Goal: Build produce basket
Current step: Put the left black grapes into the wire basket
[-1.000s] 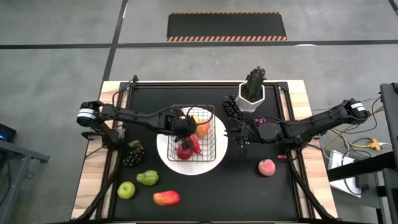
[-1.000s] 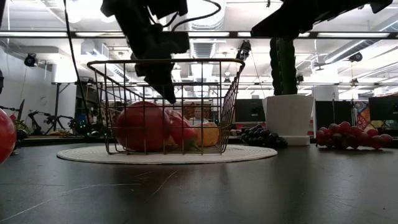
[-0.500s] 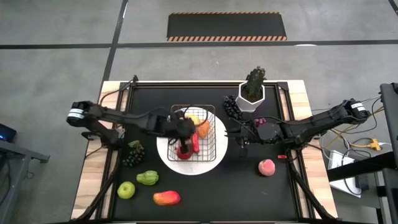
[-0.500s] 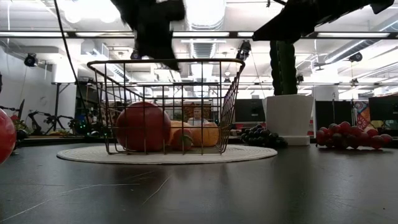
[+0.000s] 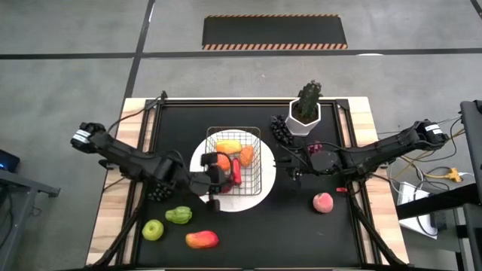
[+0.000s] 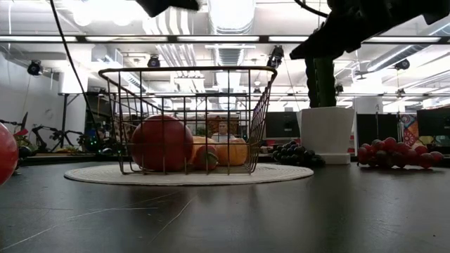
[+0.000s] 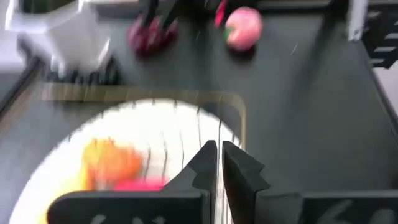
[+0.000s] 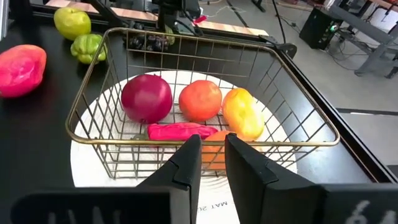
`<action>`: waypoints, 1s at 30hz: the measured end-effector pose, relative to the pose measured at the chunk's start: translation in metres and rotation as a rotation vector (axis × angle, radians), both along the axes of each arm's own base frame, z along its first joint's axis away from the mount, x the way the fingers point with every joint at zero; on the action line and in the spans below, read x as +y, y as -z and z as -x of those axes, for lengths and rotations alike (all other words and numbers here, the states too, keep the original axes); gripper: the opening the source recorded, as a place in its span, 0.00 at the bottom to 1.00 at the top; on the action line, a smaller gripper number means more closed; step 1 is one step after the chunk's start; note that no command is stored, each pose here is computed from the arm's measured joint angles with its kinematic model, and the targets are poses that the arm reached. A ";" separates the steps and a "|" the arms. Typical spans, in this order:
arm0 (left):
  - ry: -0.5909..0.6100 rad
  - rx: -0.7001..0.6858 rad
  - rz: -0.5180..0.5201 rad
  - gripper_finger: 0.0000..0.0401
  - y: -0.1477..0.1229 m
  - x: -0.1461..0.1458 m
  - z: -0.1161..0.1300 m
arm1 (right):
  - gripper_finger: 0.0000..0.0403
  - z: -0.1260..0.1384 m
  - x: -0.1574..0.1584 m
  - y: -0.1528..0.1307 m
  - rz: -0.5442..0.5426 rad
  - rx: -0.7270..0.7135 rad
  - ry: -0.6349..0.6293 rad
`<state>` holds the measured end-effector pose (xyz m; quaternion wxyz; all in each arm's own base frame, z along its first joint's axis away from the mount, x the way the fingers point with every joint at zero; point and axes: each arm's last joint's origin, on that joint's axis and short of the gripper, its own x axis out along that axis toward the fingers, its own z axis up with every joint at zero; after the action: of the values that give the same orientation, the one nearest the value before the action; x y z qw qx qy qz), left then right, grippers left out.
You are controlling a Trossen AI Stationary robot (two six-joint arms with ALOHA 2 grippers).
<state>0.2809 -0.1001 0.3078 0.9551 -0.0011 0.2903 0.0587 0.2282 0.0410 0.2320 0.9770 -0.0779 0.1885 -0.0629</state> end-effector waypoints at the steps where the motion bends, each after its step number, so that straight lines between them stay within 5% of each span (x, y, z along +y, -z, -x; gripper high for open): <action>1: -0.033 0.028 0.037 0.02 -0.001 0.001 0.005 | 0.17 0.000 0.000 0.000 -0.001 -0.003 0.000; 12: -0.274 0.543 0.548 0.02 -0.001 0.016 0.073 | 0.41 -0.001 0.000 -0.003 -0.008 -0.029 0.008; 23: -0.756 0.793 0.478 0.05 0.060 0.035 0.113 | 0.57 0.000 0.000 0.002 -0.018 -0.018 0.013; 30: -0.847 0.882 0.469 0.27 0.101 0.039 0.126 | 0.63 0.000 0.000 0.002 -0.018 -0.016 0.013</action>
<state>0.1546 -0.0608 0.2072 0.6152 -0.2992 0.6344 0.3600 0.2281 0.0408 0.2299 0.9787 -0.0675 0.1815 -0.0684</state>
